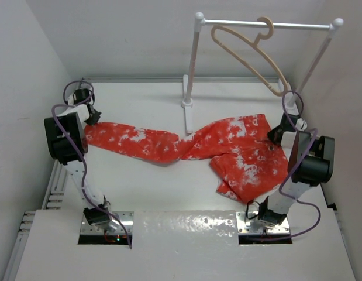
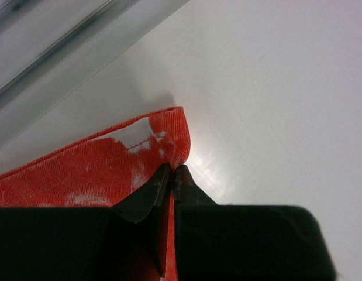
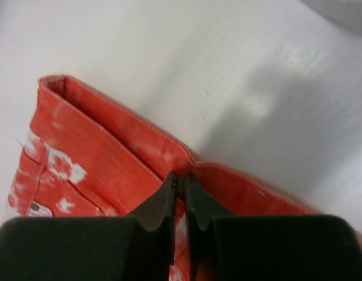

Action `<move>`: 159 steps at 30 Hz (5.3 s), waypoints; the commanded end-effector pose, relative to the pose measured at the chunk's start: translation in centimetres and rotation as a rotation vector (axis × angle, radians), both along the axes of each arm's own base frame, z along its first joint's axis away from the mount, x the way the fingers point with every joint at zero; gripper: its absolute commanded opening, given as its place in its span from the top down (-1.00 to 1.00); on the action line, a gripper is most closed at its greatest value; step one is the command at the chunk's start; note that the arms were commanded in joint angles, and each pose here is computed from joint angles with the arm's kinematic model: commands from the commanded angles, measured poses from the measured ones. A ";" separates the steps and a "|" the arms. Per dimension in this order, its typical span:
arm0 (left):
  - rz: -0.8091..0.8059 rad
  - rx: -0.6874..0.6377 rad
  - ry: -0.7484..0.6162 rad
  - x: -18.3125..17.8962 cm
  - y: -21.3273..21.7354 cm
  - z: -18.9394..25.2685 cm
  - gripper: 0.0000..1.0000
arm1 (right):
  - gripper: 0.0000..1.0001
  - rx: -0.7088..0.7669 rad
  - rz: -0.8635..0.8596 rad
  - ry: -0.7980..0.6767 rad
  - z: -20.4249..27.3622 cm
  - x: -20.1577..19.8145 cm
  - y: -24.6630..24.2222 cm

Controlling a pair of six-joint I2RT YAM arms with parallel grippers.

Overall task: Place the trousers on the hanger
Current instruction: Flatten out the trousers at the center of the board.

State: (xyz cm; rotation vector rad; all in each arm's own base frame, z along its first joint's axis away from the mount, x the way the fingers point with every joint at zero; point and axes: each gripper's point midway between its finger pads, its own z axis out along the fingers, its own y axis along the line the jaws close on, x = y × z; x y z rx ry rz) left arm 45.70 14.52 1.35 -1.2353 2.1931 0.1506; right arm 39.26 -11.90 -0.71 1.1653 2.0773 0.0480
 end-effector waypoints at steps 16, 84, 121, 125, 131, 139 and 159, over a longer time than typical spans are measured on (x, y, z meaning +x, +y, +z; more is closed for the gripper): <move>-0.334 0.018 -0.544 7.2 -14.0 21.7 0.19 | 1.00 -0.056 0.411 -0.170 9.3 -7.2 12.8; -1.537 -0.144 -0.258 -29.5 -52.3 9.5 1.00 | -0.30 -0.157 0.365 0.028 5.8 -14.0 11.2; -1.481 -0.162 -0.278 -29.6 -45.4 8.7 1.00 | 1.00 -0.147 -0.042 0.055 3.9 -11.7 2.6; -1.416 -0.068 -0.229 -29.8 -41.6 9.7 1.00 | 1.00 -0.290 -0.177 0.062 6.5 -10.1 -1.3; -1.253 0.120 -0.213 -28.8 -35.1 14.1 1.00 | 1.00 -0.369 -0.274 0.030 7.8 -9.8 -3.3; -1.070 0.410 -0.314 -26.5 -27.9 26.7 1.00 | 1.00 -0.365 -0.302 -0.005 8.3 -9.5 -3.5; -1.253 0.300 -0.154 -24.7 -35.2 18.3 0.29 | 1.00 -0.368 -0.356 0.035 7.6 -11.2 -3.7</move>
